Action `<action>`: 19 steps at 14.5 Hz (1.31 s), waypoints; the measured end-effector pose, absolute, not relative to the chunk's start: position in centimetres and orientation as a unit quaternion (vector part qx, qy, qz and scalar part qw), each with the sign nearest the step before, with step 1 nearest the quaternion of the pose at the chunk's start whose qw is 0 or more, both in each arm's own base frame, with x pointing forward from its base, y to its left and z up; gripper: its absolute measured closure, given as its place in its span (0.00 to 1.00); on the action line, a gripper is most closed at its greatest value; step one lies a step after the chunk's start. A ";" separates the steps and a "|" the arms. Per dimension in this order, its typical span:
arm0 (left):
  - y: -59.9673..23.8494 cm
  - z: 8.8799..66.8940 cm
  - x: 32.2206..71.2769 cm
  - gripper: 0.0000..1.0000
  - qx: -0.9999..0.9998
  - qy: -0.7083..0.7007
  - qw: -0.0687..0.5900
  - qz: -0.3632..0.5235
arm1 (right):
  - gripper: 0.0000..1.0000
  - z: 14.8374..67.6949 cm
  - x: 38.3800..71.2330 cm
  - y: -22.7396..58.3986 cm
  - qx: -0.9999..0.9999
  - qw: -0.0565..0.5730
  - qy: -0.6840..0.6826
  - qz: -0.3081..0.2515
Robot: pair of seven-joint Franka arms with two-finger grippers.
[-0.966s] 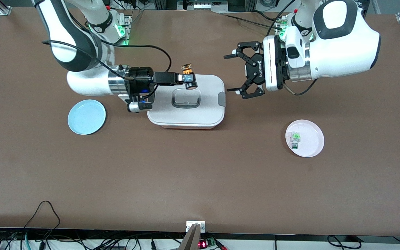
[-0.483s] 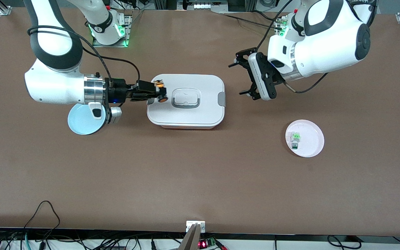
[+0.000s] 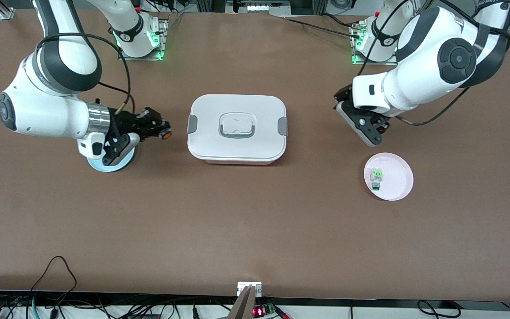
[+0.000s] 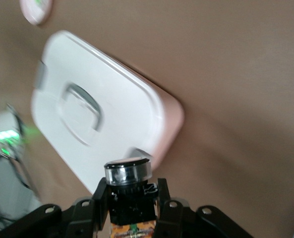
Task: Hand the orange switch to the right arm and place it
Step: 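Lower the switch onto the light-blue dish with the right gripper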
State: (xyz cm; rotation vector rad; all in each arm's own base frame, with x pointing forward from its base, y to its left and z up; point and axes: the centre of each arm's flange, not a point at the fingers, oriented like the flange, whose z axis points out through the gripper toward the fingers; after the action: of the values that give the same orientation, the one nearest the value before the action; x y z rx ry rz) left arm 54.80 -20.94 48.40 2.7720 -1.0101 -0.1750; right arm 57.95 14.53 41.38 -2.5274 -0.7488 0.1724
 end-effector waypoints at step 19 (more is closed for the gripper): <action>-0.1 59.6 57.2 0.00 0.996 -0.084 -0.006 -0.028 | 0.59 21.9 53.1 -3.5 -0.781 0.052 -0.621 -0.034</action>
State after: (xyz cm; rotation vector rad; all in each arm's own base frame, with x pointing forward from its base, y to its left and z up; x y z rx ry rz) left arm 57.22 -0.12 59.57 3.1411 -0.2650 -0.0878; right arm 53.11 -3.49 21.93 -2.3763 -1.8891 -0.1044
